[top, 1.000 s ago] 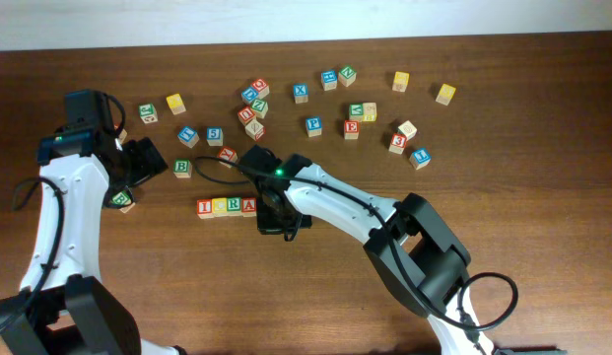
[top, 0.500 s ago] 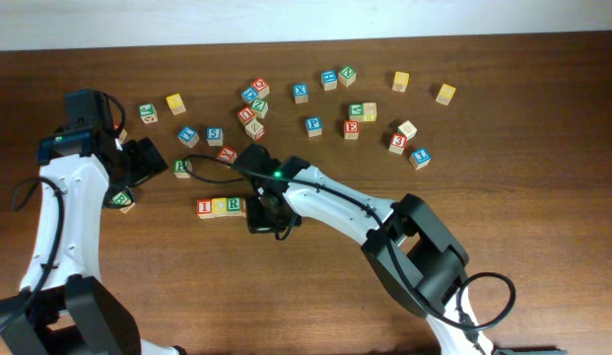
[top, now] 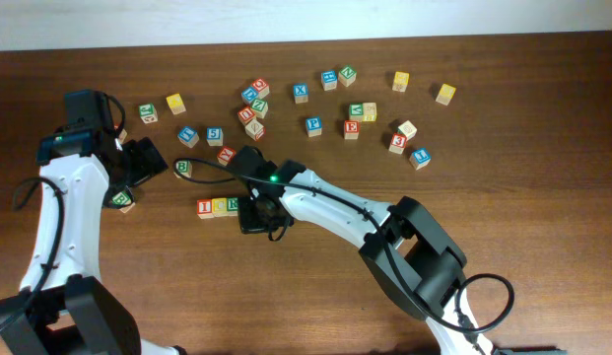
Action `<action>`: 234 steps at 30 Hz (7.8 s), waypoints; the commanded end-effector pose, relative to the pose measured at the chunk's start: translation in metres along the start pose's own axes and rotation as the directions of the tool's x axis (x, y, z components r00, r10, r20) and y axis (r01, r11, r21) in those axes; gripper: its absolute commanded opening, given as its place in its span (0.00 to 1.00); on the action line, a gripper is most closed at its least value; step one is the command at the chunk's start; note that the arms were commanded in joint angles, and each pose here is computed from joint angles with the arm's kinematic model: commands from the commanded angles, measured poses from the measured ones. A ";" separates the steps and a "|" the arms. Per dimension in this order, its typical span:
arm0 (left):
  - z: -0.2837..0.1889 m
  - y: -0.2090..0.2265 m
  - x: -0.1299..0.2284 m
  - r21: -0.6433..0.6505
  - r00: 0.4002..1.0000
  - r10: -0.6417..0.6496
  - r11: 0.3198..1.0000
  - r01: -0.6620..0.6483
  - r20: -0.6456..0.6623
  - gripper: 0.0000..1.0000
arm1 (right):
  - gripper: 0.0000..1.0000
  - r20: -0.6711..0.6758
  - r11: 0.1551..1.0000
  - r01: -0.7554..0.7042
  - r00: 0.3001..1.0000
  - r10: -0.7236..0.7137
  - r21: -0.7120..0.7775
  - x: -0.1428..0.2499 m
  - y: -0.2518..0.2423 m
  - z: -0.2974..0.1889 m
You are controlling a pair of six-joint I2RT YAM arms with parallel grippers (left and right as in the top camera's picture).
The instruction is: Spell out ICRA
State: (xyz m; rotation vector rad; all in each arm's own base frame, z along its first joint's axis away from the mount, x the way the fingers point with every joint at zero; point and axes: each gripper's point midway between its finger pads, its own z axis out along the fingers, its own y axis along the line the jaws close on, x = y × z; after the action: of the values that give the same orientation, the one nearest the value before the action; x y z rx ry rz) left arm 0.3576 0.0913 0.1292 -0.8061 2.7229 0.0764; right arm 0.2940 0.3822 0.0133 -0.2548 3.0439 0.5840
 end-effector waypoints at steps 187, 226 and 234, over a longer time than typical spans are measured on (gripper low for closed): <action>0.102 -0.039 0.082 0.131 0.920 0.383 0.919 -0.371 -0.082 0.00 | 0.98 0.057 0.835 -0.524 0.851 0.522 0.169 -0.043 -0.340 -0.187; 0.095 -0.109 0.119 0.247 0.820 0.571 0.801 -0.546 -0.038 0.00 | 0.98 0.057 0.835 -0.524 0.851 0.522 0.169 -0.043 -0.340 -0.187; 0.091 -0.124 0.130 0.261 0.791 0.612 0.768 -0.585 -0.025 0.02 | 0.98 0.057 0.835 -0.524 0.851 0.522 0.169 -0.043 -0.340 -0.187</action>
State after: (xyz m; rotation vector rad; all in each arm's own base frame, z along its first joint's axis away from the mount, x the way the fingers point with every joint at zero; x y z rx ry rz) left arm 0.3456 -0.0566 0.0101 0.0954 2.9009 -0.1394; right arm 0.3890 0.0106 0.0570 0.6320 3.1426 0.3194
